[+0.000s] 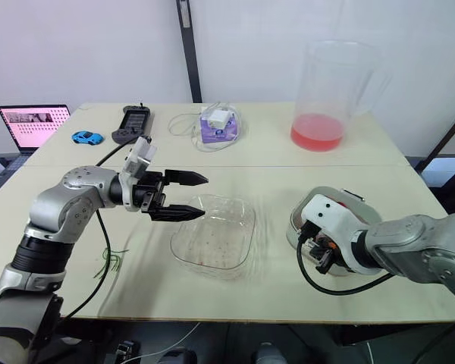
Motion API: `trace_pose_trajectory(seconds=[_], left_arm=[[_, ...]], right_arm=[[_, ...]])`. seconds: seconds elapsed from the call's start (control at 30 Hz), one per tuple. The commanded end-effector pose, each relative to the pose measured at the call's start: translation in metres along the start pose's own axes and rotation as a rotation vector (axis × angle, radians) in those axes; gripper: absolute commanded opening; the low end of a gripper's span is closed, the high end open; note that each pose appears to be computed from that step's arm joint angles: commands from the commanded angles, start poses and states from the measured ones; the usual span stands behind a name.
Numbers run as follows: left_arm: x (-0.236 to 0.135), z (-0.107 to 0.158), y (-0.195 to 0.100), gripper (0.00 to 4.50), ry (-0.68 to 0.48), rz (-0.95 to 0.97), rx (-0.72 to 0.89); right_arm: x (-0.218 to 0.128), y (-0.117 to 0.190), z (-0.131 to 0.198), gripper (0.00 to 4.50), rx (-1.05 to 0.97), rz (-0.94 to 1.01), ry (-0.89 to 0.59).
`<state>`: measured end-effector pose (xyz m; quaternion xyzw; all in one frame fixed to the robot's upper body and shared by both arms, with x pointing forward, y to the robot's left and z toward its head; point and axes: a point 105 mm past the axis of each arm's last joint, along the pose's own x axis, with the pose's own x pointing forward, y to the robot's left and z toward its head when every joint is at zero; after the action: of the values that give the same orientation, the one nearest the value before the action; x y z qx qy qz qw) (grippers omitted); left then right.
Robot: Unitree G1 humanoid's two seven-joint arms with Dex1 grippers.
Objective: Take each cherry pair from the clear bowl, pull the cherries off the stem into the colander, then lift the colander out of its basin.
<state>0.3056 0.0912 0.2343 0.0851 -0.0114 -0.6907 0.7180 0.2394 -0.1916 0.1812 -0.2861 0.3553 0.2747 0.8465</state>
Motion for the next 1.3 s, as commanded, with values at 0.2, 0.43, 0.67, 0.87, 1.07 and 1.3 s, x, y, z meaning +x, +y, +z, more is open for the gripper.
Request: trace_pose_trajectory(seconds=[0.2, 0.43, 0.67, 0.87, 1.07, 1.3], left_arm=[[0.002, 0.014, 0.003, 4.5, -0.015, -0.013, 0.068], [0.007, 0.015, 0.009, 4.5, -0.019, -0.02, 0.073], [0.01, 0.018, 0.013, 4.5, -0.024, -0.04, 0.086], [0.01, 0.021, 0.016, 4.5, -0.029, -0.047, 0.096], [0.008, 0.019, 0.016, 4.5, -0.039, -0.054, 0.087], [0.005, 0.018, 0.016, 4.5, -0.036, -0.054, 0.078]], right_arm=[[-0.02, -0.005, 0.014, 0.19, -0.079, -0.019, -0.055], [-0.039, -0.006, 0.024, 0.19, -0.085, -0.009, -0.1], [-0.051, -0.009, 0.026, 0.19, -0.066, -0.028, -0.131], [-0.058, -0.013, 0.028, 0.19, -0.072, -0.056, -0.136], [-0.069, -0.009, 0.032, 0.19, -0.087, -0.033, -0.149], [-0.076, -0.012, 0.033, 0.19, -0.069, -0.033, -0.157]])
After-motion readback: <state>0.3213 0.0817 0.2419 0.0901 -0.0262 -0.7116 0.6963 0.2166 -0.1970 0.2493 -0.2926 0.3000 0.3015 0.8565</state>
